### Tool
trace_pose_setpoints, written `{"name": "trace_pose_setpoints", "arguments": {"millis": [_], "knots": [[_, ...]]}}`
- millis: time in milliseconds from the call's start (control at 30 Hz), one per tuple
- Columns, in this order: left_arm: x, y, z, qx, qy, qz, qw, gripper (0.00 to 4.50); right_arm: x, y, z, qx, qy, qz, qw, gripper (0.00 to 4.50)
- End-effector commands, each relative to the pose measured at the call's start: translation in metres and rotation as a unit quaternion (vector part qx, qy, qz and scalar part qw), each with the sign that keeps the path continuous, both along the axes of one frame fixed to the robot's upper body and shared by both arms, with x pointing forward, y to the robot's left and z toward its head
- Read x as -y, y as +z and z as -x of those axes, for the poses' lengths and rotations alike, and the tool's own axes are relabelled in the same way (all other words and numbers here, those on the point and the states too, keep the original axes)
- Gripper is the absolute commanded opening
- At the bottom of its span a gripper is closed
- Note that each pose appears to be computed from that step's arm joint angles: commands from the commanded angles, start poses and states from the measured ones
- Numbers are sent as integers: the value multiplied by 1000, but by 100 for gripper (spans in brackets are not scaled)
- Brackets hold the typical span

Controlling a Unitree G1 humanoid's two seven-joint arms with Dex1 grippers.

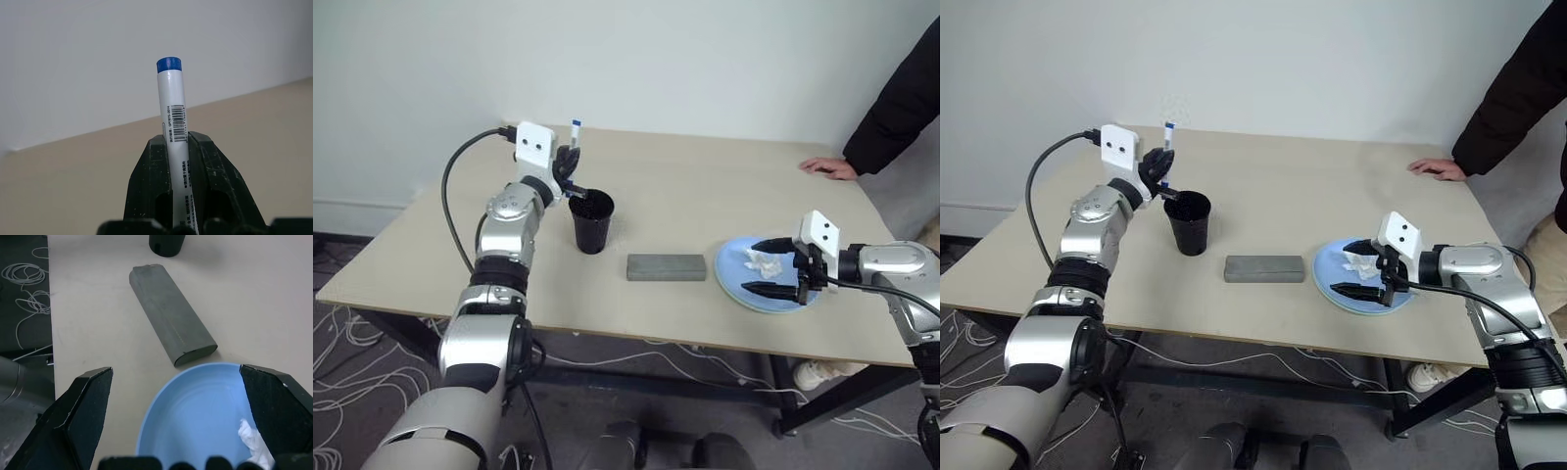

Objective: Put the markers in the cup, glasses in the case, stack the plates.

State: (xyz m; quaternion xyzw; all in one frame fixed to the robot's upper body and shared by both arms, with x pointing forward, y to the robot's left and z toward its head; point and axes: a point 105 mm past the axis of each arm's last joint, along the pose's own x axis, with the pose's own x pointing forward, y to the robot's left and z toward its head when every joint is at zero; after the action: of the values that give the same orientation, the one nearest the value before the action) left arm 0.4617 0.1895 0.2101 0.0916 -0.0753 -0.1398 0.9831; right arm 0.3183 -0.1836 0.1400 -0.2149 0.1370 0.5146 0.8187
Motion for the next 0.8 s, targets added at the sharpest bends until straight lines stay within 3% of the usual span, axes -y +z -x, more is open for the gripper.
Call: {"name": "trace_pose_setpoints", "arguments": {"millis": [33, 433, 600, 800], "knots": [[-18, 17, -1, 22, 29, -7, 999, 11, 3, 16, 0, 29, -3, 1, 1000, 450], [-20, 36, 0, 45, 29, -4, 999, 11, 4, 16, -1, 29, -4, 2, 1000, 450], [6, 62, 5, 82, -22, 17, 996, 11, 4, 16, -1, 28, -4, 4, 1000, 450], [26, 55, 7, 72, -52, 25, 996, 11, 3, 17, -2, 29, -3, 3, 1000, 450]]}}
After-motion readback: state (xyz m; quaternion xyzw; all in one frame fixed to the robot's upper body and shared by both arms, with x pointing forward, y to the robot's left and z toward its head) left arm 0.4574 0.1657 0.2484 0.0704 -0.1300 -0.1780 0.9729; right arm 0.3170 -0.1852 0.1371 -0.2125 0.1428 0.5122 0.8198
